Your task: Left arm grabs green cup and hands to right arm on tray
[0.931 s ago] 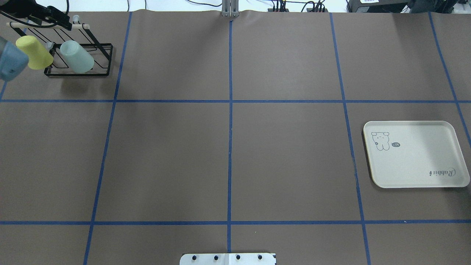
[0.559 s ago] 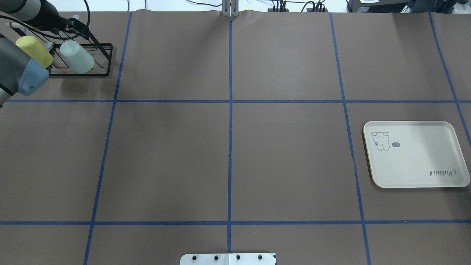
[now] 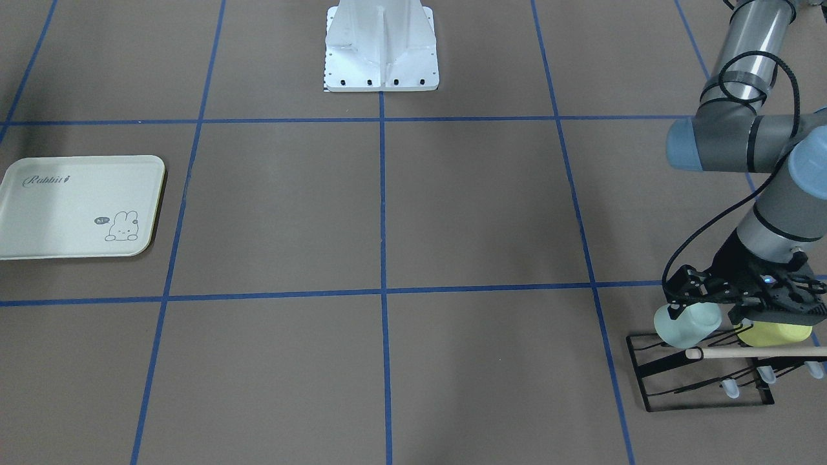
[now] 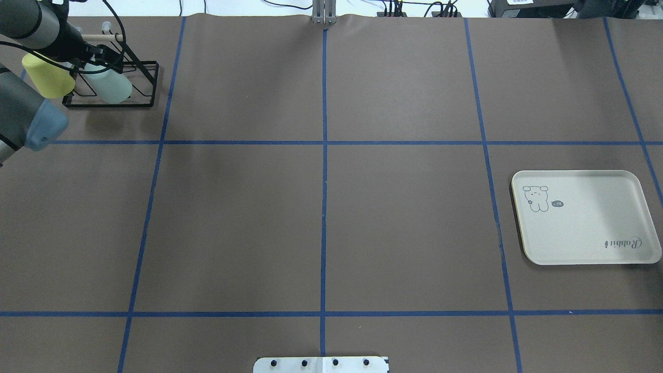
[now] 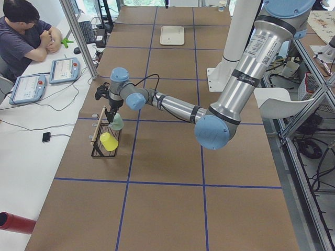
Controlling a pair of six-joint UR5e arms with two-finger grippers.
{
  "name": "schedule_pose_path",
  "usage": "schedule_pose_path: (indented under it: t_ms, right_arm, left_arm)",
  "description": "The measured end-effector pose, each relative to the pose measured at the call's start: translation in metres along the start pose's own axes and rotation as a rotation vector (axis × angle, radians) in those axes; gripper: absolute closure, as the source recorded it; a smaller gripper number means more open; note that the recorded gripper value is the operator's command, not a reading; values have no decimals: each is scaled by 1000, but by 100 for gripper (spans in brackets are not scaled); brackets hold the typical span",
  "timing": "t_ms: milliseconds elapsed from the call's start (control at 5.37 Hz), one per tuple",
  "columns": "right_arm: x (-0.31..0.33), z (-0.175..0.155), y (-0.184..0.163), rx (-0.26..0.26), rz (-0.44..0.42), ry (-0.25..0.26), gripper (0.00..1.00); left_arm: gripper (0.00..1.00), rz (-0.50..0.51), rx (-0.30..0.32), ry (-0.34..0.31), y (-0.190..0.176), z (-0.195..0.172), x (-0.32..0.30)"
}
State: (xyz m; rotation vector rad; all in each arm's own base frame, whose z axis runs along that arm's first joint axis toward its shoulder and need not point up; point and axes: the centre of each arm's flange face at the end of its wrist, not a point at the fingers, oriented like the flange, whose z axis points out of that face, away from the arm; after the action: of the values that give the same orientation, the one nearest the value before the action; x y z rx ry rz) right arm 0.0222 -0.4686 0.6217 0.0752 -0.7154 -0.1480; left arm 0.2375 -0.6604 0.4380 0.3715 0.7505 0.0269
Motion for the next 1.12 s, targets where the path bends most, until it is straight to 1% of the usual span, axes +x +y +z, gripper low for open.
schedule_pose_path:
  t_ms: [186,372,745,931,1117]
  right_arm:
    - [0,0,0,0,-1,0,0]
    - [0,0,0,0,-2,0,0]
    - [0,0,0,0,0,0,0]
    - [0,0,0,0,1,0,0]
    - [0,0,0,0,1,0,0]
  left_arm:
    - [2,3,-8,1,3,4,2]
    - [7,4,-11,0,4,6,3]
    - [9,8,-16,-4,8,9,0]
    - [37,9,-17,-6,9,9,-1]
    - [59,9,-16,-6,9,9,-1]
